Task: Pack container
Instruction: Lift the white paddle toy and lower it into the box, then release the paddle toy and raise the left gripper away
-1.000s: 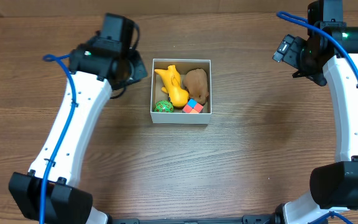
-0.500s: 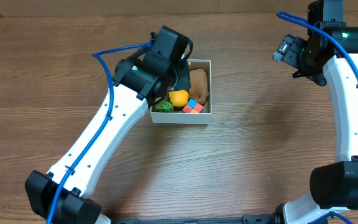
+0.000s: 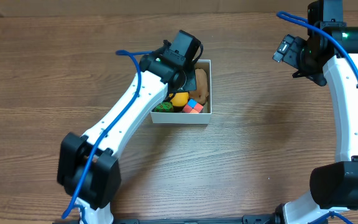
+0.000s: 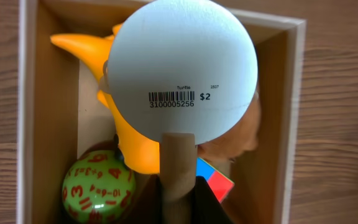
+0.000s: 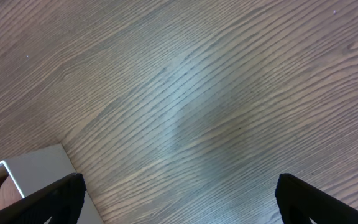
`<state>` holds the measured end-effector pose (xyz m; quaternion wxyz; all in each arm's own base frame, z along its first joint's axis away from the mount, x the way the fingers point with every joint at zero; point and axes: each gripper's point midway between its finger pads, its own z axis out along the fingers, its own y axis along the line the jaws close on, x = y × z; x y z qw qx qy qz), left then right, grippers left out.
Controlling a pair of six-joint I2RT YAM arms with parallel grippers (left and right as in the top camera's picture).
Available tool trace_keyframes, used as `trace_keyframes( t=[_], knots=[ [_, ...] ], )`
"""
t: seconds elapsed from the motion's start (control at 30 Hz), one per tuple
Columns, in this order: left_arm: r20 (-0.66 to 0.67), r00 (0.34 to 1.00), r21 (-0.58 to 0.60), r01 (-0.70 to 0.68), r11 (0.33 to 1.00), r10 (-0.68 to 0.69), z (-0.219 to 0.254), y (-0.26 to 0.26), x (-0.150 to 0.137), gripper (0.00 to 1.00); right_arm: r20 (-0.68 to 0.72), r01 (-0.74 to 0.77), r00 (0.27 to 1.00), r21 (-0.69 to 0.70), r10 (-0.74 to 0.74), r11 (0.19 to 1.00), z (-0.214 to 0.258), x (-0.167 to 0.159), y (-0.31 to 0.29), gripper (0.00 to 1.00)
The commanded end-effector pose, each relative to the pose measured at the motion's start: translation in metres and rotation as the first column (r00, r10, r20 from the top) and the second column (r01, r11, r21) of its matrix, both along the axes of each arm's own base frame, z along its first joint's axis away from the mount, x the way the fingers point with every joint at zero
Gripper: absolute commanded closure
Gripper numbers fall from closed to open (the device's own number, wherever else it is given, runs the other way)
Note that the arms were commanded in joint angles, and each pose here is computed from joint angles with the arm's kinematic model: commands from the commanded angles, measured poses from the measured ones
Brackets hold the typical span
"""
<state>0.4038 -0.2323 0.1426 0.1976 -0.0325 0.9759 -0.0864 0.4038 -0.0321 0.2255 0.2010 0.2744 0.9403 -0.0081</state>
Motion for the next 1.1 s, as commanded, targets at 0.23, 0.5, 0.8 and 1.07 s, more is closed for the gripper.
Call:
trace_keyframes(
  t=[0.23,0.5,0.8,1.07],
  knots=[
    [-0.036,0.999,0.026,-0.005,1.000,0.006,-0.019,-0.002,0.004,0.88,0.017,-0.002,1.000,0.000,0.002,1.000,0.005,0.002,0.001,0.00],
    [-0.079,0.997,-0.001,0.019,1.000,-0.019,-0.024,-0.008,-0.004,0.46,0.017,-0.001,1.000,0.000,0.001,1.000,0.005,0.002,0.001,0.00],
    [0.049,0.997,-0.028,-0.064,0.998,0.065,0.054,0.025,0.018,0.40,0.017,-0.002,1.000,0.000,0.002,1.000,0.005,0.002,0.001,0.00],
    [0.189,0.916,0.037,-0.365,0.930,0.352,0.124,0.159,0.038,0.08,0.017,-0.001,1.000,0.000,0.001,1.000,0.005,0.002,0.001,0.00]
  ],
)
